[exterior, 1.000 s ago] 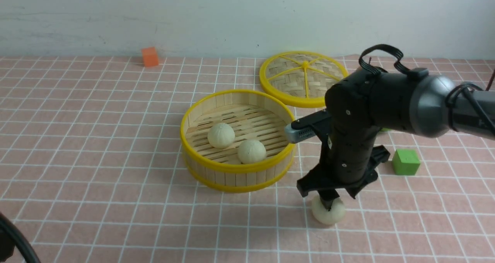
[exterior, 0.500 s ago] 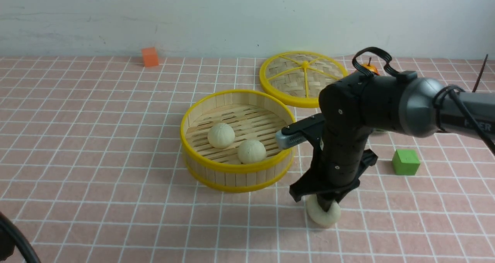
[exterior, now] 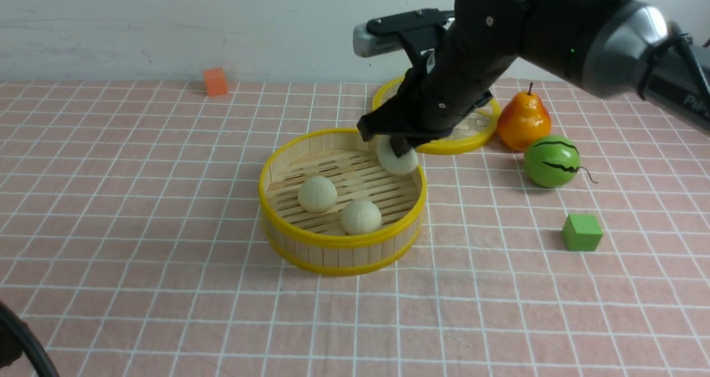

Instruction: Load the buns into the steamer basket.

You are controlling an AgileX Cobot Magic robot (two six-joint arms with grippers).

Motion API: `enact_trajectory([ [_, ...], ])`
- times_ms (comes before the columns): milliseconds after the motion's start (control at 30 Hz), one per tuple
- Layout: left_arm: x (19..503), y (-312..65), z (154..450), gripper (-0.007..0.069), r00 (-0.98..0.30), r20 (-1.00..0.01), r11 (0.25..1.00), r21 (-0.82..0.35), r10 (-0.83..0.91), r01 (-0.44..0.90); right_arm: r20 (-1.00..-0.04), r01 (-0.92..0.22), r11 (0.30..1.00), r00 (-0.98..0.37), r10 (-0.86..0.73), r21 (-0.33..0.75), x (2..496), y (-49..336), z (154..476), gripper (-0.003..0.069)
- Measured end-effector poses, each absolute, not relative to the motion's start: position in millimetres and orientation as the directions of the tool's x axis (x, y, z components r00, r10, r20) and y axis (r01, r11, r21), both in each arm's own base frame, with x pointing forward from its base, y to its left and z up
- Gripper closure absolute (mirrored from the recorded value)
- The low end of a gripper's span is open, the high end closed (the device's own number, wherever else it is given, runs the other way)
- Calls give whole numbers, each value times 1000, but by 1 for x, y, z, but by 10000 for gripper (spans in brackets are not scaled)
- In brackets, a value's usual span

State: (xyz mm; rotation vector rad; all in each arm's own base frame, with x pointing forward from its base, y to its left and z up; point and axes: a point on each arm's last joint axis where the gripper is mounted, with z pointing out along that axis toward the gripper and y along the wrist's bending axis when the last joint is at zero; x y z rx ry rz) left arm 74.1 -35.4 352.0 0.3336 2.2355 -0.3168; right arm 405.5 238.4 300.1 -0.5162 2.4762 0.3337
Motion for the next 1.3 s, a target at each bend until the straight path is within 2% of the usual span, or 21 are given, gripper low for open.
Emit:
enact_trajectory([
  [67,74,-35,352,604,-617,-776,933,-114,131,342,-598,-432,893,-751,-280,124,411,242,294,638],
  [233,74,-35,352,599,-617,-776,933,-114,131,342,-590,-420,897,-762,-269,134,433,254,241,597],
  [367,73,-35,351,596,-626,-768,934,-113,135,340,-577,-391,908,-781,-240,151,445,254,212,432],
  [500,72,-34,349,594,-642,-754,935,-109,143,337,-570,-343,923,-800,-190,173,450,247,211,269],
  [533,72,-34,349,594,-642,-753,935,-109,144,337,-568,-342,924,-801,-190,174,450,246,211,260],
  [600,71,-34,348,589,-656,-740,936,-107,150,334,-551,-329,928,-814,-184,176,451,241,222,169],
  [733,70,-33,347,589,-667,-728,937,-104,156,333,-538,-335,926,-820,-196,172,443,235,260,127],
  [800,70,-33,347,589,-667,-729,937,-104,155,333,-550,-361,918,-805,-220,162,434,231,292,143],
  [833,70,-33,347,589,-666,-730,937,-104,155,333,-552,-365,917,-804,-224,160,433,230,295,146],
  [900,71,-34,348,589,-658,-737,937,-106,152,334,-579,-425,896,-765,-281,126,412,220,345,226],
  [967,72,-34,348,589,-652,-744,936,-107,149,335,-592,-451,886,-745,-306,109,401,215,366,275],
  [1000,72,-34,349,587,-641,-754,935,-109,144,337,-613,-480,873,-717,-332,88,386,207,390,350],
  [1067,73,-35,351,587,-628,-766,934,-111,137,340,-654,-514,856,-667,-356,58,364,196,423,452],
  [1100,74,-35,351,587,-624,-770,934,-112,135,341,-681,-522,852,-639,-358,42,353,190,439,482],
  [1133,74,-35,351,587,-623,-770,933,-112,135,341,-681,-524,851,-638,-360,40,353,190,439,503],
  [1167,74,-35,352,587,-617,-775,933,-113,132,342,-727,-528,849,-588,-355,12,332,177,466,580],
  [1200,74,-35,352,587,-617,-776,933,-113,132,342,-747,-526,850,-564,-352,-3,319,170,478,624],
  [1300,74,-35,352,587,-616,-777,933,-113,132,342,-784,-516,856,-521,-338,-27,283,149,504,677],
])
